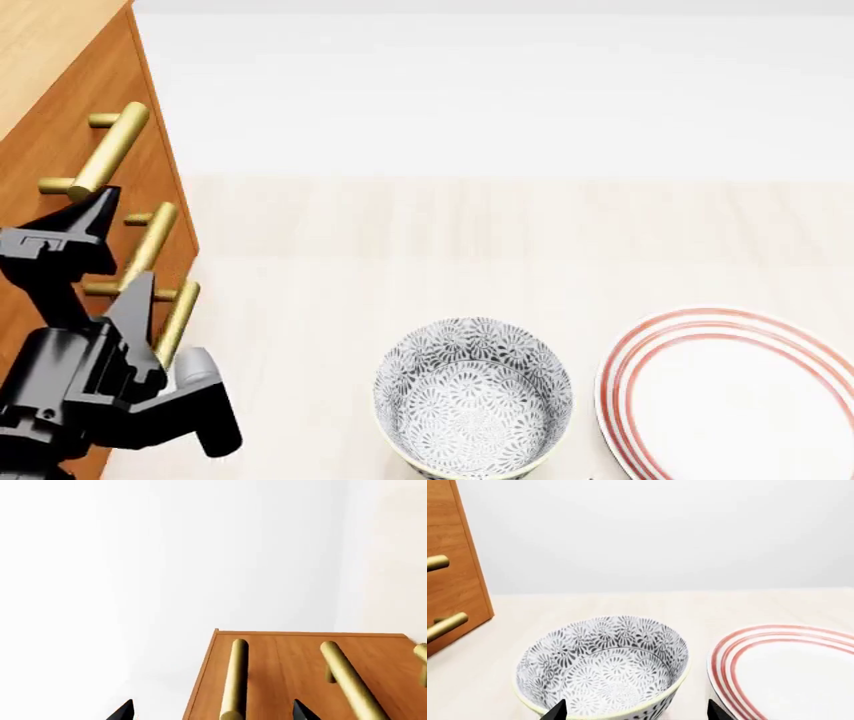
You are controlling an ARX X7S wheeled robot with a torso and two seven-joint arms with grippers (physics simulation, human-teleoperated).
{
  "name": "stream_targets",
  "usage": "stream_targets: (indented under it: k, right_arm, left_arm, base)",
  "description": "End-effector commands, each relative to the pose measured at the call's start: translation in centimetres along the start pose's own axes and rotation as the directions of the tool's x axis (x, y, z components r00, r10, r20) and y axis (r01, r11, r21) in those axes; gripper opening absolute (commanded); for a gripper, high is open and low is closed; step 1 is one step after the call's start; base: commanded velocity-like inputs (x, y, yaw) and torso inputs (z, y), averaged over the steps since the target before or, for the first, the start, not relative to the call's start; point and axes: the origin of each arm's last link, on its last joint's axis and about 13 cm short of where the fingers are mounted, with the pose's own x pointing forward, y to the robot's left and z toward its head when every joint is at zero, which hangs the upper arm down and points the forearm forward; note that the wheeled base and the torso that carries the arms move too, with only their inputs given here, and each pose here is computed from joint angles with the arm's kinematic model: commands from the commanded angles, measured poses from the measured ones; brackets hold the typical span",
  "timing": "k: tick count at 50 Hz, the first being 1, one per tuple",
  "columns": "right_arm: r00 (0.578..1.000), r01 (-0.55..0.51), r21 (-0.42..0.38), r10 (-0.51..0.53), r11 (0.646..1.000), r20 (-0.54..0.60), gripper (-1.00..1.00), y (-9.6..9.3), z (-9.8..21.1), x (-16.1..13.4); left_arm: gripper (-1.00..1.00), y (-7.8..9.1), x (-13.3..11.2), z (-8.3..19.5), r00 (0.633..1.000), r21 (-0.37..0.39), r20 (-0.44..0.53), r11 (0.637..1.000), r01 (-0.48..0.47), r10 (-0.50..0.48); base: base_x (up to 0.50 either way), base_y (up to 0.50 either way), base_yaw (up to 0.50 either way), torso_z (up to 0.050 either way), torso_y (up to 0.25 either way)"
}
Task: Open the top drawer of the cabinet.
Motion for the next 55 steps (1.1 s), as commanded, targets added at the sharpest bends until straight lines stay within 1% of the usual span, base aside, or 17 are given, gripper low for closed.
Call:
stream_targets:
  k: [1,8,9,16,20,25,27,33,45,55]
  right_arm:
    - [1.0,-0.01,0.004,0.01,1.0,0.006,1.0,0.1,0.1,0.0]
    - [1.0,-0.012,0.003,0.012,1.0,0.005,1.0,0.1,0.0,0.1]
    - [1.0,-0.011,0.004,0.011,1.0,0.004,1.0,0.1,0.0,0.1]
    - [1.0,-0.012,0.002,0.012,1.0,0.003,1.0,0.1,0.0,0.1]
    - [1.0,-0.012,0.003,0.012,1.0,0.001,1.0,0.1,-0.1,0.0]
    - [1.0,-0.012,0.002,0.012,1.0,0.0,1.0,0.1,-0.1,0.0]
    - [1.0,-0.012,0.002,0.012,1.0,-0.001,1.0,0.1,-0.1,0.0]
    - [1.0,-0.011,0.001,0.011,1.0,-0.001,1.0,0.1,-0.1,0.0]
    - [1.0,-0.011,0.0,0.011,1.0,-0.001,1.0,0.1,0.0,0.0]
    - [1.0,-0.011,0.001,0.011,1.0,-0.005,1.0,0.2,-0.1,0.0]
  left_arm:
    - [1.0,1.8,0.6,-0.5,0.999,-0.017,-0.029,0.999,-0.028,0.027]
    - [1.0,2.4,0.9,-0.8,0.998,-0.017,-0.042,0.999,-0.04,0.039]
    - [1.0,2.5,0.9,-0.9,0.998,-0.028,-0.044,0.999,-0.038,0.036]
    - [1.0,2.6,1.1,-1.4,0.997,-0.015,-0.06,0.999,-0.04,0.039]
    - [1.0,2.7,1.3,-1.5,0.997,-0.02,-0.065,0.999,-0.036,0.035]
    - [1.0,2.7,1.5,-1.4,0.998,-0.039,-0.06,0.999,-0.028,0.025]
    - [1.0,2.8,1.7,-1.4,0.998,-0.063,-0.055,0.998,-0.021,0.018]
    - [1.0,3.2,2.0,-1.4,0.999,-0.09,-0.043,0.996,-0.007,0.003]
    - [1.0,3.4,3.1,-1.7,0.999,-0.114,-0.039,0.993,0.017,-0.021]
    - [1.0,3.0,4.0,-2.1,0.997,-0.133,-0.059,0.991,0.034,-0.042]
  base:
    - [0.0,0.0,0.0,0.0,0.0]
    - [0.0,0.0,0.0,0.0,0.0]
    - [0.0,0.0,0.0,0.0,0.0]
    - [0.0,0.0,0.0,0.0,0.0]
    - [0.0,0.0,0.0,0.0,0.0]
    - [0.0,0.0,0.0,0.0,0.0]
    - [0.0,0.0,0.0,0.0,0.0]
    - [0.0,0.0,0.0,0.0,0.0]
    - [0.0,0.0,0.0,0.0,0.0]
    - [0.0,0.0,0.0,0.0,0.0]
